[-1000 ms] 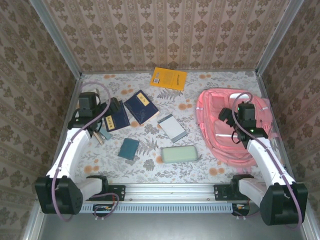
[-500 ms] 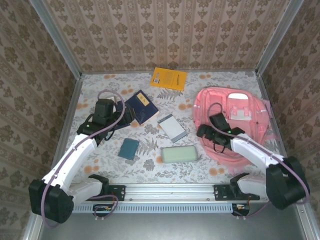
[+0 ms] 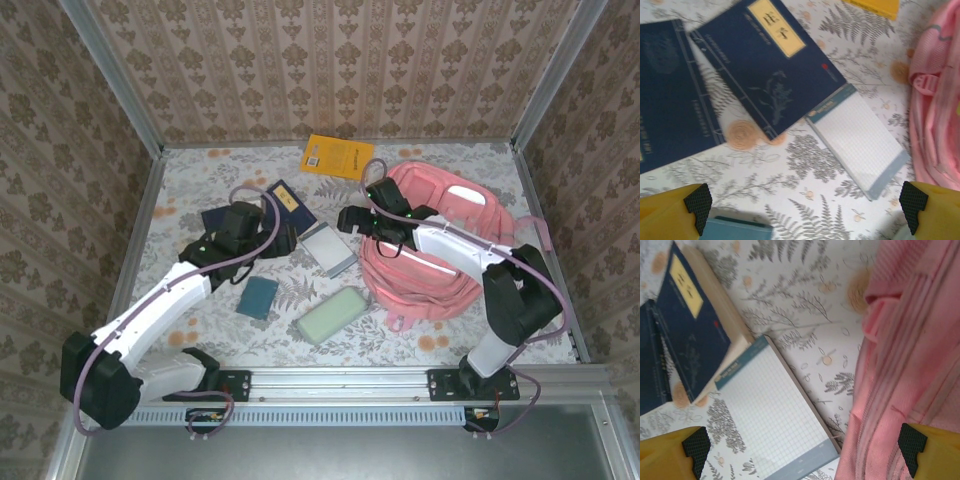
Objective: Pack the student bag
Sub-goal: Rotate the student bag at the middle-right of the table, then move the student bag to the top-center of the table.
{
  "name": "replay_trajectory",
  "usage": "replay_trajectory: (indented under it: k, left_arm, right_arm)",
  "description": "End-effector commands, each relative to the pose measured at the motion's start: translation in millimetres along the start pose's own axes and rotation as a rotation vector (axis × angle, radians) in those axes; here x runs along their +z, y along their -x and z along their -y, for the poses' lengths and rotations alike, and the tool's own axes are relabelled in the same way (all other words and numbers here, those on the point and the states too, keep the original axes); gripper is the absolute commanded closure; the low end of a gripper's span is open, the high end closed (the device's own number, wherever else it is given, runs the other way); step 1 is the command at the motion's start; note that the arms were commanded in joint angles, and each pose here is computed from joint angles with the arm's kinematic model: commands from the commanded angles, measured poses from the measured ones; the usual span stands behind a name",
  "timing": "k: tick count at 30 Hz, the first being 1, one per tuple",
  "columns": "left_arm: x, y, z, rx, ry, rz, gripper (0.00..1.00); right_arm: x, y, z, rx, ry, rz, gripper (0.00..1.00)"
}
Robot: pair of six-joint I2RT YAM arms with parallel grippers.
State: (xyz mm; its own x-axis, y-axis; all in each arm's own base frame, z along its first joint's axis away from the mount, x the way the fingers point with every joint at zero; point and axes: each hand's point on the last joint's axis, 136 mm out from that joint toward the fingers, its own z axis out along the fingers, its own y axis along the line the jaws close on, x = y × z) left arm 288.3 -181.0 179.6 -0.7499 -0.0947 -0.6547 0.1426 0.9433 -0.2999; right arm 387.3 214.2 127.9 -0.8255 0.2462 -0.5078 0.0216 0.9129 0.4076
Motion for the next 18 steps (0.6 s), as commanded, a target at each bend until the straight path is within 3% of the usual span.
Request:
replay_trajectory:
  k: [1,11,18]
  left_arm:
    - [1.2,7.2,32.7,-0.063,-0.080,0.013,0.00]
    - [56.7,-39.4,138.4,-0.065,-0.237,-0.226,0.13]
    - [100.4,-78.7,180.8,-0.011,-0.269,-0.401,0.29]
  right_arm:
    - [-28.9,7.0,17.6,-0.042,-0.061,0.014,0.00]
    - [-116.6,-7.0,116.6,0.078,-0.243,0.139,0.00]
    - [-148.6,-32.8,150.1,0.119,-0.323,0.153,0.00]
